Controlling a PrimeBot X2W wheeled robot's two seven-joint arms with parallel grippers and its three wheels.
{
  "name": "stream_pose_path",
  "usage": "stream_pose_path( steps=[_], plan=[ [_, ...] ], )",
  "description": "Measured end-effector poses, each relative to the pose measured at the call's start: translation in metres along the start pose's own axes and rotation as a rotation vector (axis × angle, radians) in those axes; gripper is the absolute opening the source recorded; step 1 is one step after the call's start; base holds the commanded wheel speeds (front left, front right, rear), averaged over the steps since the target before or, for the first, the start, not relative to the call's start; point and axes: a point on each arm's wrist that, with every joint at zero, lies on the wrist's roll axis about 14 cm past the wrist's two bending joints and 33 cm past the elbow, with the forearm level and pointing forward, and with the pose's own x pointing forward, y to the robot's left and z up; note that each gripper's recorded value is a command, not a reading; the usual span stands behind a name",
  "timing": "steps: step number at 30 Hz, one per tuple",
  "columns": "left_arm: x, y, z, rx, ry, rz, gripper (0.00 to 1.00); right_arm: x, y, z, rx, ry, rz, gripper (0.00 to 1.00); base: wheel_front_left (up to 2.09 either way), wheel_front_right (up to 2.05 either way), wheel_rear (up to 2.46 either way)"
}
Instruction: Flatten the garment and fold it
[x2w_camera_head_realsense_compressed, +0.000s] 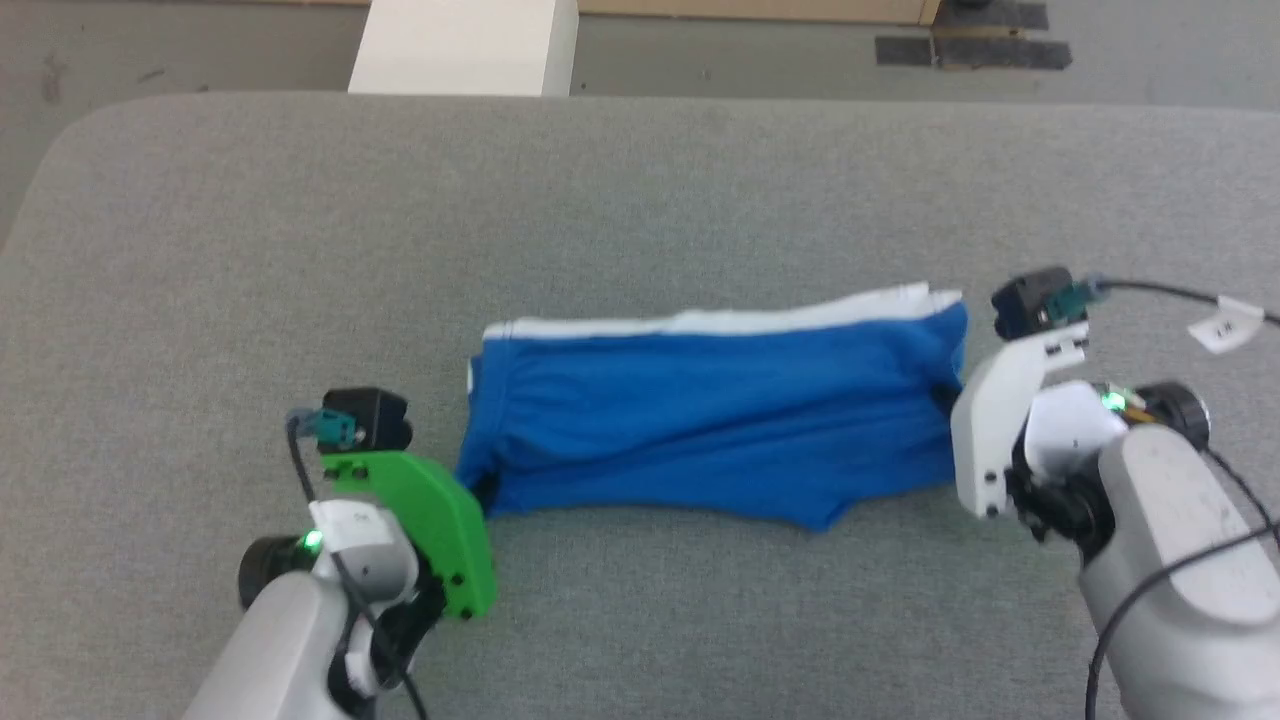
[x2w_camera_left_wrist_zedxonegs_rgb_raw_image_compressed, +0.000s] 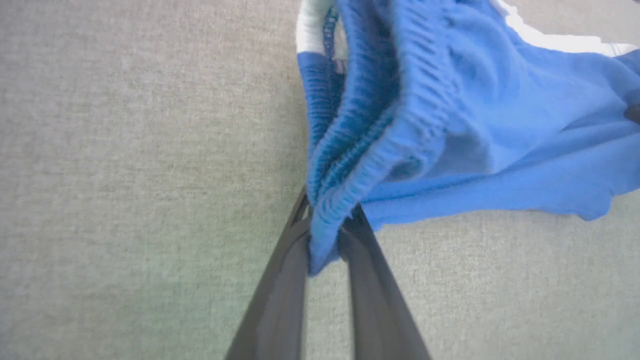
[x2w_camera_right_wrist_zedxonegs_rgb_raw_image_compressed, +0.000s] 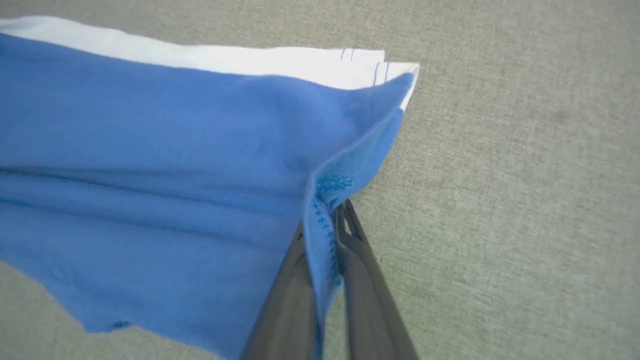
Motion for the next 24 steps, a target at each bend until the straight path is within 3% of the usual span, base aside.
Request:
stream_pose_path(
  steps=[9,10,11,12,13,20,24],
  plan=[
    [-0.022,0.001,-0.043,-0.051,0.151,-0.012,0.0,-0.052,0.009,-0.052,0.108,0.009,0.025,0.0,0.0,0.0,0.0],
    [-0.023,0.0,-0.047,-0.06,0.163,-0.013,0.05,-0.056,0.012,-0.059,0.129,0.016,0.027,0.0,0.0,0.0,0.0],
    [-0.023,-0.001,-0.049,-0.067,0.171,-0.019,0.74,-0.059,0.014,-0.064,0.15,0.019,0.029,0.0,0.0,0.0,0.0],
    [-0.024,-0.002,-0.05,-0.074,0.171,-0.02,1.0,-0.062,0.015,-0.067,0.161,0.016,0.025,0.3,0.0,0.0,0.0],
    [-0.024,-0.002,-0.049,-0.076,0.169,-0.02,1.0,-0.064,0.016,-0.069,0.163,0.014,0.022,0.98,0.0,0.0,0.0],
    [-0.049,-0.002,0.018,-0.124,-0.106,-0.05,1.0,-0.094,0.003,-0.035,0.238,-0.163,-0.028,1.0,0.0,0.0,0.0],
    [-0.07,0.014,0.073,-0.028,-0.4,0.008,1.0,-0.102,-0.01,-0.031,0.231,-0.174,-0.074,1.0,0.0,0.0,0.0]
  ],
)
